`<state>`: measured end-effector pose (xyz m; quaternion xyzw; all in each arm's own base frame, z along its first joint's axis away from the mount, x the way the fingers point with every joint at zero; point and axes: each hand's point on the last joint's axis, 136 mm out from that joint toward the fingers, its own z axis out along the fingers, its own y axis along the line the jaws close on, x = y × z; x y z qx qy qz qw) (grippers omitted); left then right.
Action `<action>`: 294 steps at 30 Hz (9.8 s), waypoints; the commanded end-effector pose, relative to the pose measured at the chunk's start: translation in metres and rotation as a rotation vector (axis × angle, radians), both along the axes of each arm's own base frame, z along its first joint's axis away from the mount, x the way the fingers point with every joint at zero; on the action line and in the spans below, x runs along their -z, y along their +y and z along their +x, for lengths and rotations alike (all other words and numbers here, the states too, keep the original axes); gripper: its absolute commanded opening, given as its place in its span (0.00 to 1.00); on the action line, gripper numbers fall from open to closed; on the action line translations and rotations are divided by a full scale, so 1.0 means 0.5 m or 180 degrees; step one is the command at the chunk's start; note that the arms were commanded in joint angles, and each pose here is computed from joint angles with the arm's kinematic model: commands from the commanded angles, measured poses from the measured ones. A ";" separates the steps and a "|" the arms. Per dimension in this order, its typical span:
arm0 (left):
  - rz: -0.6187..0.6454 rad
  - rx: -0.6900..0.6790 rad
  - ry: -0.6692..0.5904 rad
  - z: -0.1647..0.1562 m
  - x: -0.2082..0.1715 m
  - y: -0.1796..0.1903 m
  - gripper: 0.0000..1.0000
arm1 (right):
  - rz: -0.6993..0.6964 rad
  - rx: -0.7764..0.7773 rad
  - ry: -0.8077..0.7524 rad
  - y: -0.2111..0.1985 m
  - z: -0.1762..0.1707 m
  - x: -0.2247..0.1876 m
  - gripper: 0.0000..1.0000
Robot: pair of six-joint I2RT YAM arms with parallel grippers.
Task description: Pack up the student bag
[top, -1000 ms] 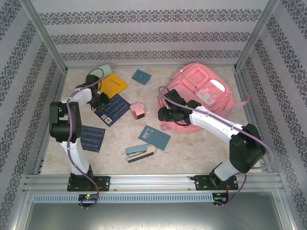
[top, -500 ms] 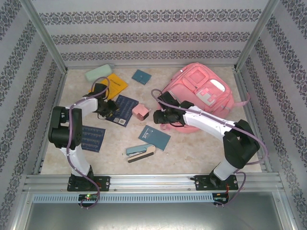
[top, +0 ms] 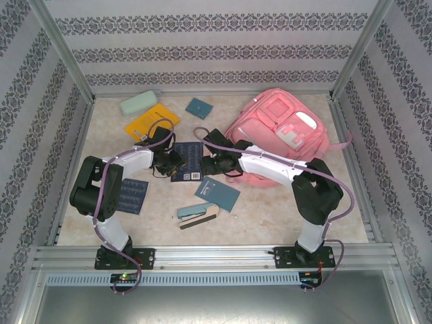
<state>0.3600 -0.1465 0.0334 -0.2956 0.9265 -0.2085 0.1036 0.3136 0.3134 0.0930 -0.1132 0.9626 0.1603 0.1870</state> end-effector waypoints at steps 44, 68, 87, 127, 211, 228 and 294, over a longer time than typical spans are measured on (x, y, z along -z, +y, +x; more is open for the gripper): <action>0.0590 0.0496 -0.0047 -0.007 -0.067 0.069 0.46 | 0.0017 0.0193 0.0063 0.062 0.175 0.056 0.43; 0.0357 0.0536 0.0141 -0.009 0.007 0.069 0.44 | 0.0075 0.0244 0.0306 0.028 0.005 0.096 0.27; 0.0326 0.0553 0.0323 -0.082 0.049 0.018 0.32 | 0.0038 0.0773 -0.0071 0.010 0.275 0.072 0.03; 0.0292 0.0823 -0.0106 0.002 -0.013 0.036 0.38 | 0.0615 0.0374 0.0448 0.049 0.128 0.112 0.42; -0.0994 0.0526 -0.0991 0.088 -0.218 -0.006 0.81 | 0.2162 0.0166 0.0217 0.024 0.099 -0.160 0.00; -0.2192 0.0770 -0.2002 0.188 -0.466 -0.101 0.99 | 0.3010 -0.0190 -0.0090 -0.055 0.087 -0.386 0.00; -0.2884 0.1674 -0.2380 0.108 -0.638 -0.219 0.00 | 0.3158 -0.0031 -0.0123 -0.170 0.121 -0.399 0.44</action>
